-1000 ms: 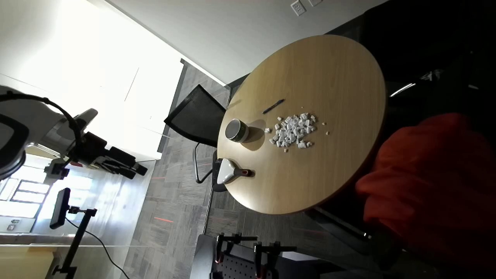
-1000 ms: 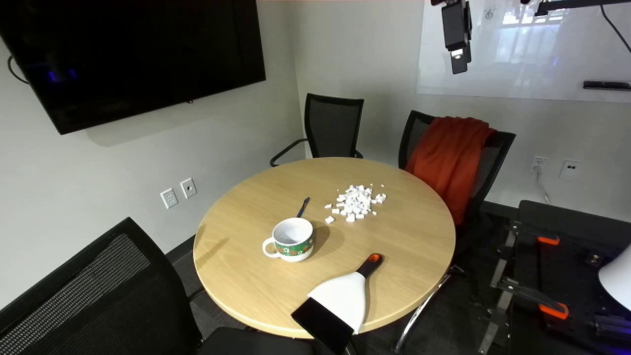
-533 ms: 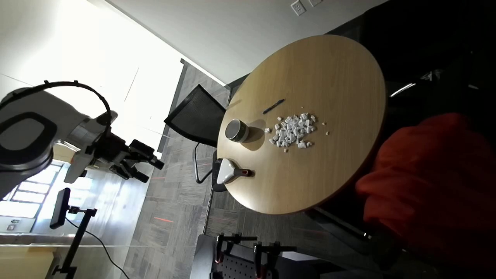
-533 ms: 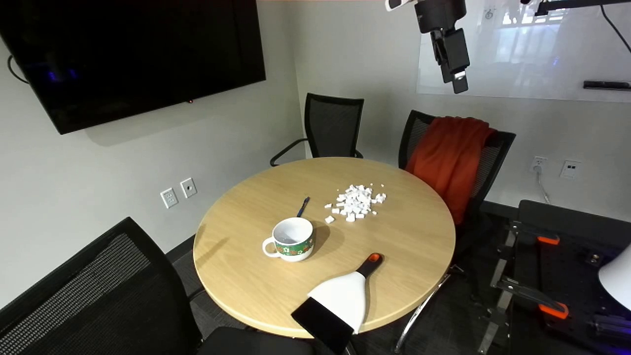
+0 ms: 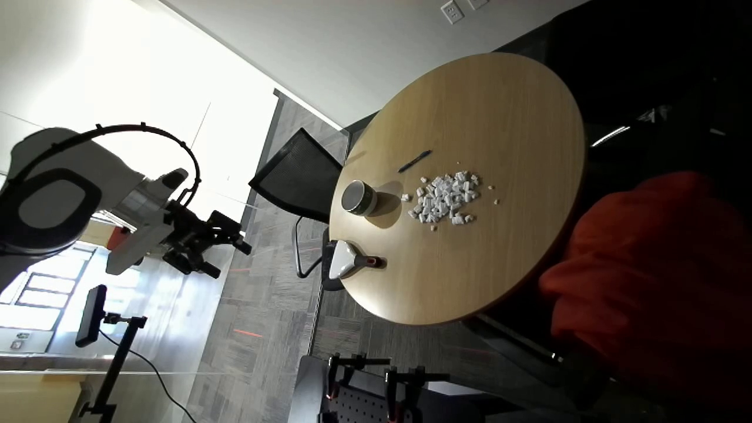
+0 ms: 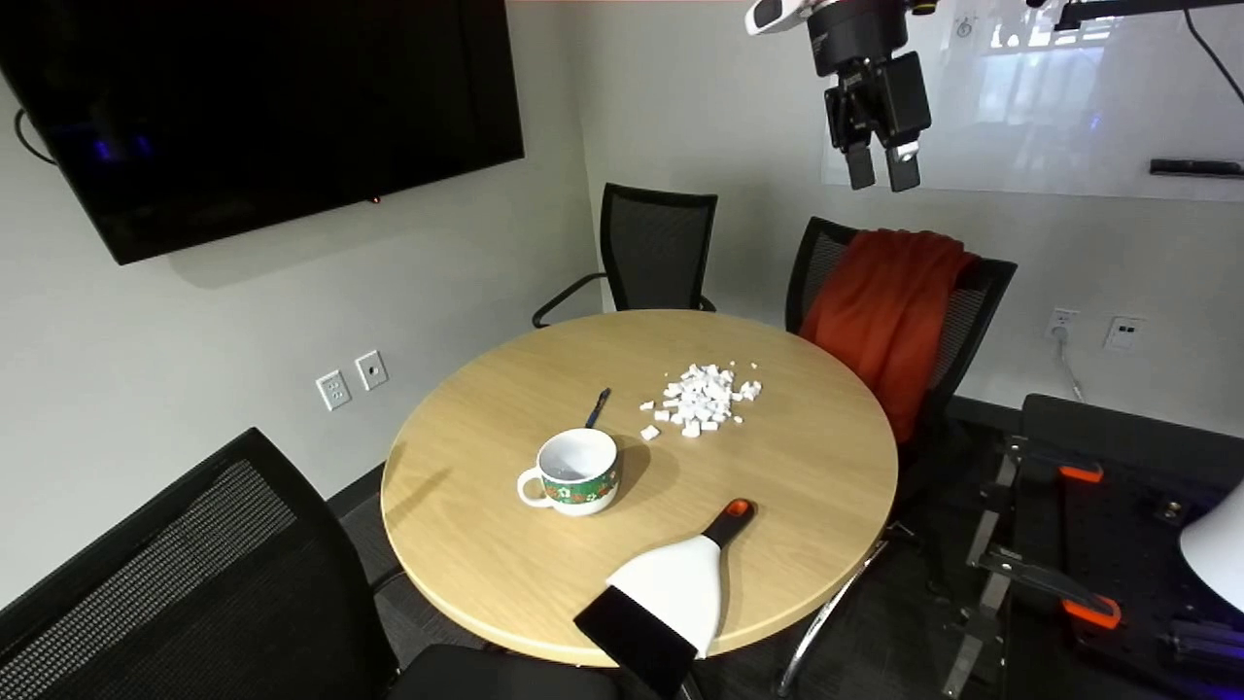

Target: Use the brush to sweep the contents on the table

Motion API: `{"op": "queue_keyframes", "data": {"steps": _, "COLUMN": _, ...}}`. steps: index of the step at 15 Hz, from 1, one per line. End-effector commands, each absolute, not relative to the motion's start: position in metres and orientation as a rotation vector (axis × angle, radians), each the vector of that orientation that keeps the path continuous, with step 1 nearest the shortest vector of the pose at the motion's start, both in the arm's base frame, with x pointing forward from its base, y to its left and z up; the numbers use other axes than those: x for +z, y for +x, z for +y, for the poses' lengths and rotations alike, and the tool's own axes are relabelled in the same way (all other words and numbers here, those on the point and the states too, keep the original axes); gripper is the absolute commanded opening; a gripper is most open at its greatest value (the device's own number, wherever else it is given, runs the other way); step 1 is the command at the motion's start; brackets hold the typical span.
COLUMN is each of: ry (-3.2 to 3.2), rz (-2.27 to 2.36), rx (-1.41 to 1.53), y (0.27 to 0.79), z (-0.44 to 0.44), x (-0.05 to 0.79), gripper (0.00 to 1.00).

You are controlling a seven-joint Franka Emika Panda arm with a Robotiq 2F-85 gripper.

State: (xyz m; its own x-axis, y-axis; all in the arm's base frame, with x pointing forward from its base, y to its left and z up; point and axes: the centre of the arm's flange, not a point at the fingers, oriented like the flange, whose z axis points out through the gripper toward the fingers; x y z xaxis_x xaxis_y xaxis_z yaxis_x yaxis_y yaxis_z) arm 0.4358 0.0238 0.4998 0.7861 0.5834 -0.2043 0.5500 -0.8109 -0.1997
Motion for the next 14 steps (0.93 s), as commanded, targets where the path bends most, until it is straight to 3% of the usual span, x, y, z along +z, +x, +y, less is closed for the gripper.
{"op": "queue_keyframes", "data": {"steps": 1, "ry": -2.676, "rz": -1.101, "rx": 0.275, "y": 0.436, "z": 0.027, "x": 0.484, "gripper": 1.0}}
{"op": "queue_keyframes", "data": {"steps": 7, "ry": -2.533, "rz": -1.381, "rx": -0.068, "y": 0.433, "z": 0.046, "x": 0.467, "gripper": 1.0}}
{"op": "queue_keyframes", "data": {"steps": 8, "ry": -2.579, "rz": -1.322, "rx": 0.057, "y": 0.444, "z": 0.044, "x": 0.472, "gripper": 1.0}}
{"op": "queue_keyframes", "data": {"steps": 14, "ry": -2.61, "rz": -1.496, "rx": -0.046, "y": 0.442, "z": 0.045, "x": 0.469, "gripper": 1.0}}
